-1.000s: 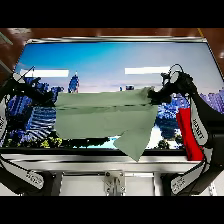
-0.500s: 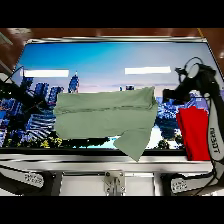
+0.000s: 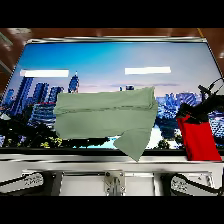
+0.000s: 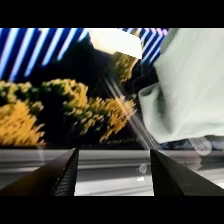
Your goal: Fold the shirts.
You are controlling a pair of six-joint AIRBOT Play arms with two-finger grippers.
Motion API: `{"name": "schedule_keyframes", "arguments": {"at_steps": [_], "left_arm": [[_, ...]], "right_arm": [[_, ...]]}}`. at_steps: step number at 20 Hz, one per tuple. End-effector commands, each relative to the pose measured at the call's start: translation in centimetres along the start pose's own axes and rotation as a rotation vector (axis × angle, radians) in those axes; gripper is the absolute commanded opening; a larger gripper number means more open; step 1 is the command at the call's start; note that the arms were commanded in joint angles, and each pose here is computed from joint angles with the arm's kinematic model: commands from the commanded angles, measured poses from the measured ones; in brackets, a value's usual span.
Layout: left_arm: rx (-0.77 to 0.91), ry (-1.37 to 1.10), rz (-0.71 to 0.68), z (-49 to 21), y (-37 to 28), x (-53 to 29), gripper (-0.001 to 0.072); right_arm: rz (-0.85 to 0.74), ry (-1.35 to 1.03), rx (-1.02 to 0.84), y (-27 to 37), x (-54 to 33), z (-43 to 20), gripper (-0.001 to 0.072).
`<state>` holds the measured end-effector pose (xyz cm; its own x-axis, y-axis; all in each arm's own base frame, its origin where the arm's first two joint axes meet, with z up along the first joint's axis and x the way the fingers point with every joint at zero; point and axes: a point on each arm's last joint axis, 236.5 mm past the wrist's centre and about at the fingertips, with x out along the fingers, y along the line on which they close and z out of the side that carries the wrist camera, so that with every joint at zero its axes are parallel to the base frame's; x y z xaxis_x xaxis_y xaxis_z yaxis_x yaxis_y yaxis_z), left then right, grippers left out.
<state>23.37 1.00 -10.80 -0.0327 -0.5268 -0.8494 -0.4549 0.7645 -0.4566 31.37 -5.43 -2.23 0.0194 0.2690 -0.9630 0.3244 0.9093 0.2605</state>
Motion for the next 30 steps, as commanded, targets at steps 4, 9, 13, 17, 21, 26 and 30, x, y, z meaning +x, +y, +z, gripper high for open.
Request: {"name": "schedule_keyframes", "arguments": {"at_steps": [4, 9, 13, 17, 21, 26, 30], "left_arm": [[0.014, -0.126, -0.056, 1.9, -2.6, 2.8, 0.0540], [0.024, -0.129, -0.067, 2.3, -3.9, 3.9, 0.0406], [0.013, -0.104, -0.067, 2.0, -3.7, 4.5, 0.0041], [0.068, -0.117, -0.064, 2.0, -4.0, 4.0, 0.0041], [0.088, -0.142, -0.068, 2.0, -4.5, 3.1, 0.0041], [0.101, -0.165, -0.069, 2.2, -4.9, 2.5, 0.0041], [0.101, -0.165, -0.069, 2.2, -4.9, 2.5, 0.0041]], "right_arm": [[0.038, -0.050, 0.004, 0.8, 0.3, 0.8, 0.0584], [0.038, -0.050, 0.004, 0.8, 0.3, 0.8, 0.0584], [0.051, 0.018, -0.011, 0.6, 2.3, -1.2, 0.0677], [0.216, 0.116, 0.047, 4.3, 7.2, -5.2, 0.0635], [0.165, 0.120, -0.061, 6.9, 11.1, -7.2, 0.0635], [0.123, 0.156, -0.108, 8.0, 12.9, -8.4, 0.0635], [0.102, 0.161, -0.161, 9.4, 14.0, -9.0, 0.0545]]}}
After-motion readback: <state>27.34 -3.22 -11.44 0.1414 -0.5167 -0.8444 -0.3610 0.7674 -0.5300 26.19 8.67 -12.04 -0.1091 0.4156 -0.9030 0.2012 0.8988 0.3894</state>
